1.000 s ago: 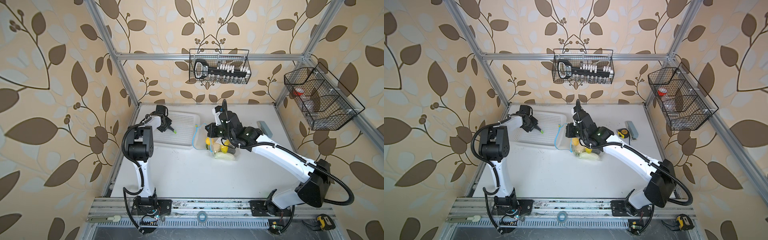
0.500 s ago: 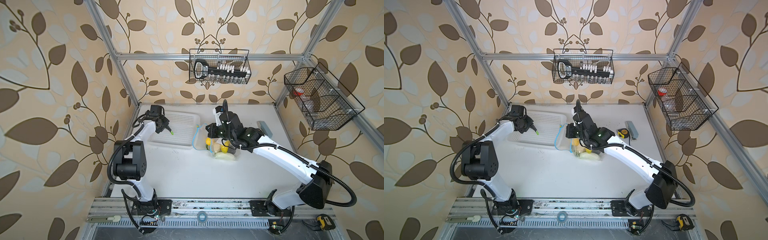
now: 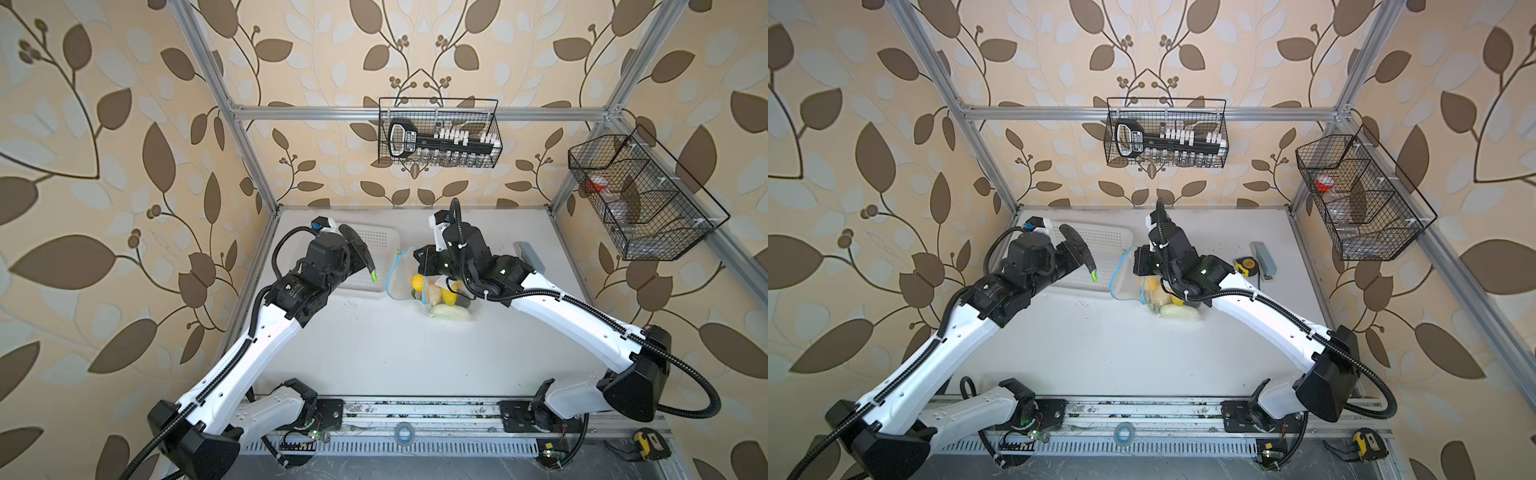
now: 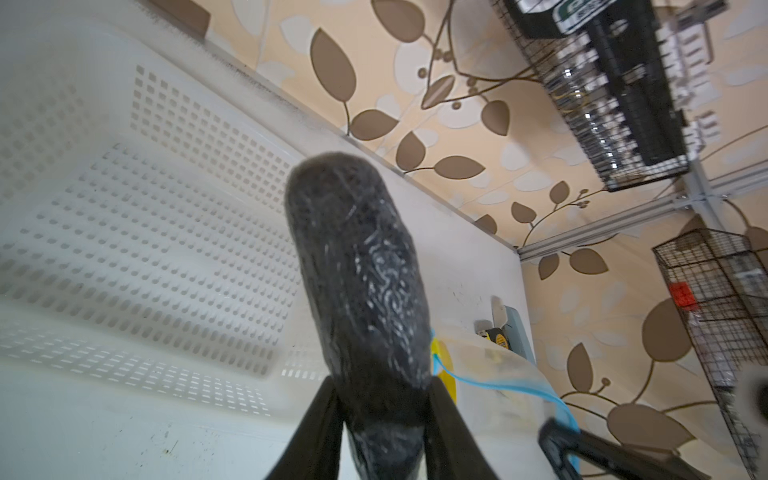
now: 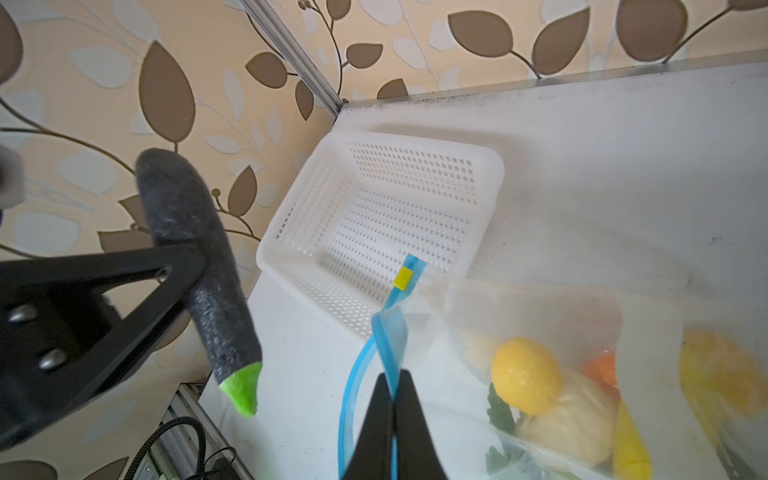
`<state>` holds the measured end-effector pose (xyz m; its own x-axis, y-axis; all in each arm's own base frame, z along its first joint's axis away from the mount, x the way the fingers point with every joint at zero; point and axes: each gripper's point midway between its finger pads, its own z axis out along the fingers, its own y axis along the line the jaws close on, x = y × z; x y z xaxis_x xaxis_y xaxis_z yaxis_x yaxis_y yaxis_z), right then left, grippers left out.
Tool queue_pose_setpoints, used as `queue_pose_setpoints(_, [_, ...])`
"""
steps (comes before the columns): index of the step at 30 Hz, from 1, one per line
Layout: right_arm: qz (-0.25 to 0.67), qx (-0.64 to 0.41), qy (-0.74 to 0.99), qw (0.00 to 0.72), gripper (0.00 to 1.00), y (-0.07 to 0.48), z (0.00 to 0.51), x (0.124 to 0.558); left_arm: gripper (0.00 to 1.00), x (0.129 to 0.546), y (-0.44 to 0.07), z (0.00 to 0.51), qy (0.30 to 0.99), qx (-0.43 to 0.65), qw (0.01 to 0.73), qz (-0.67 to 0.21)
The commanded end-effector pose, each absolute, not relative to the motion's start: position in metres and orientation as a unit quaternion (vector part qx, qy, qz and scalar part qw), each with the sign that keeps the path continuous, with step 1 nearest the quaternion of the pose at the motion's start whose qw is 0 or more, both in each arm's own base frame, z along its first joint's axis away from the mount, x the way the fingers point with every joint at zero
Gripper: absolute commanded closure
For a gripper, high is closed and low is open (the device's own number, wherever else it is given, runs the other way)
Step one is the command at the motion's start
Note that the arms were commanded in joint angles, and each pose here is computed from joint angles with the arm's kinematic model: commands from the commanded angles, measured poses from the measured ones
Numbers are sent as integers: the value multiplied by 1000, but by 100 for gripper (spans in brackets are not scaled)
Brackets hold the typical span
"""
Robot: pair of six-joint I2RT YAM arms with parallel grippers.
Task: Place the food in the zip-top bag and seal the zipper
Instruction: 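Lift the eggplant with the left gripper and carry it to the bag mouth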
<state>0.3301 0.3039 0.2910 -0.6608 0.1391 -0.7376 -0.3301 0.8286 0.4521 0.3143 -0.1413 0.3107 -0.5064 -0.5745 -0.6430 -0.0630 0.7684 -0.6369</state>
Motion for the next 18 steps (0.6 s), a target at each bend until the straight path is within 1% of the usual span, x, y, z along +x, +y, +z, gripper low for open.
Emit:
queue_pose_setpoints(1, [300,-50,854,423,100,304,311,329,72,315,-148,316,808,-195,489,-264])
queue_pose_setpoints(7, [304,-48,852,425,100,303,317,328,74,302,-181,317,804,-169,496,-280])
queue_pose_setpoints(12, [317,-49,849,420,100,309,321,328,74,301,-202,314,805,-154,499,-282])
queue_pose_setpoints(18, [323,-48,847,419,100,311,327,327,71,301,-224,309,805,-133,507,-278])
